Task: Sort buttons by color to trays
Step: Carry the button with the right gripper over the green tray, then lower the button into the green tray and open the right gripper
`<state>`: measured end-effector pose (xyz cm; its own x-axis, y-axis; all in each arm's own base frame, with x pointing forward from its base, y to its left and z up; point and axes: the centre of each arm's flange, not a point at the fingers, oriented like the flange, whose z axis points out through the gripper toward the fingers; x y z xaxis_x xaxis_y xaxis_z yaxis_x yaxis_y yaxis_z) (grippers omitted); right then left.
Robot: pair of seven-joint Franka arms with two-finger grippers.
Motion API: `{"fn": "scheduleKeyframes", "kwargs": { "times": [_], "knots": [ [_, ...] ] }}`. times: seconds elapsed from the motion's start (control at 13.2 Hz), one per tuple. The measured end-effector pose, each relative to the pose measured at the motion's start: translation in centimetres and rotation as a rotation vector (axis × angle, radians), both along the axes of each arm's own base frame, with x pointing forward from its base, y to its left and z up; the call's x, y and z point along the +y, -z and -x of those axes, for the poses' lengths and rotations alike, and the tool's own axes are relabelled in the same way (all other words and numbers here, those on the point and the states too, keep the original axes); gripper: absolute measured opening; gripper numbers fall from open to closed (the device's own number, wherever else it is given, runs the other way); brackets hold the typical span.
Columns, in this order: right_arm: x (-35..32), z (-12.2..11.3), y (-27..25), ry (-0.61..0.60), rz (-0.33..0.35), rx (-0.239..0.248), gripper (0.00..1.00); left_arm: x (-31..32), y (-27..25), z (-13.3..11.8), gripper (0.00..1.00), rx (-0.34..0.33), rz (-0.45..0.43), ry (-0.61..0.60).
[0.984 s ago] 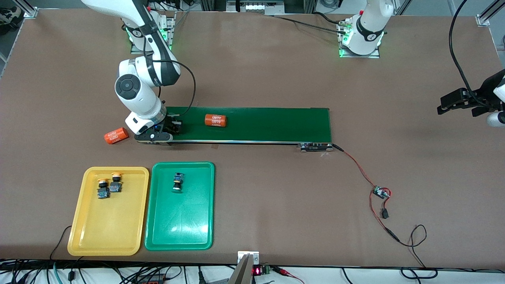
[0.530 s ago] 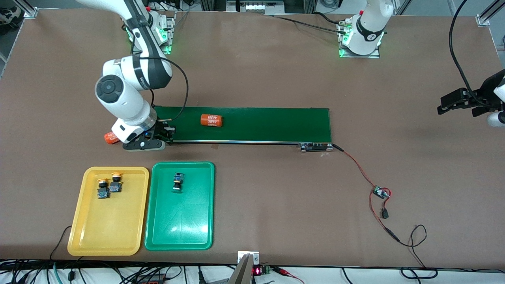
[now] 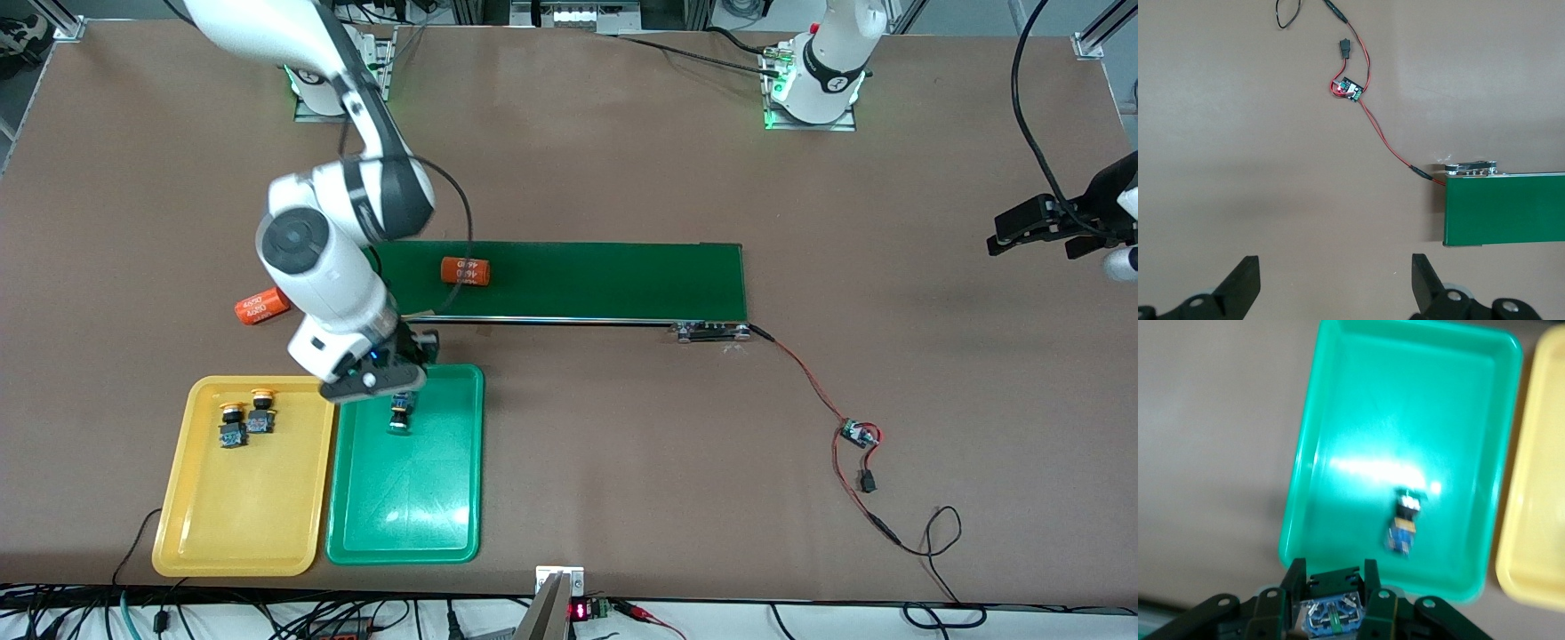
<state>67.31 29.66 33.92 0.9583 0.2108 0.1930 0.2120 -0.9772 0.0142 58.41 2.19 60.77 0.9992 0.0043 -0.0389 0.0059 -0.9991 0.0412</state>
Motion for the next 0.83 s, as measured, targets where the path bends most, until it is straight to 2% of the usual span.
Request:
{"fn": "scheduleKeyframes", "kwargs": {
  "times": [0.15, 0.38, 0.76, 0.83],
  "knots": [
    [1.1, -1.9, 3.8, -0.022, -0.007, -0.055, 0.39, -0.4, -0.1, 0.0, 1.0, 0.001, 0.0, -0.02],
    [1.0, -3.2, 8.2, -0.04, -0.019, -0.111, 0.39, -0.4, 0.0, 0.1, 1.0, 0.004, -0.001, -0.029],
    [0.6, -3.6, 9.4, -0.044, -0.016, -0.131, 0.4, 0.1, 0.1, 0.1, 1.0, 0.011, -0.001, -0.039],
    [0.6, -3.6, 9.3, -0.046, -0.017, -0.136, 0.44, 0.1, 0.2, 0.1, 1.0, 0.013, -0.001, -0.04]
  ]
}}
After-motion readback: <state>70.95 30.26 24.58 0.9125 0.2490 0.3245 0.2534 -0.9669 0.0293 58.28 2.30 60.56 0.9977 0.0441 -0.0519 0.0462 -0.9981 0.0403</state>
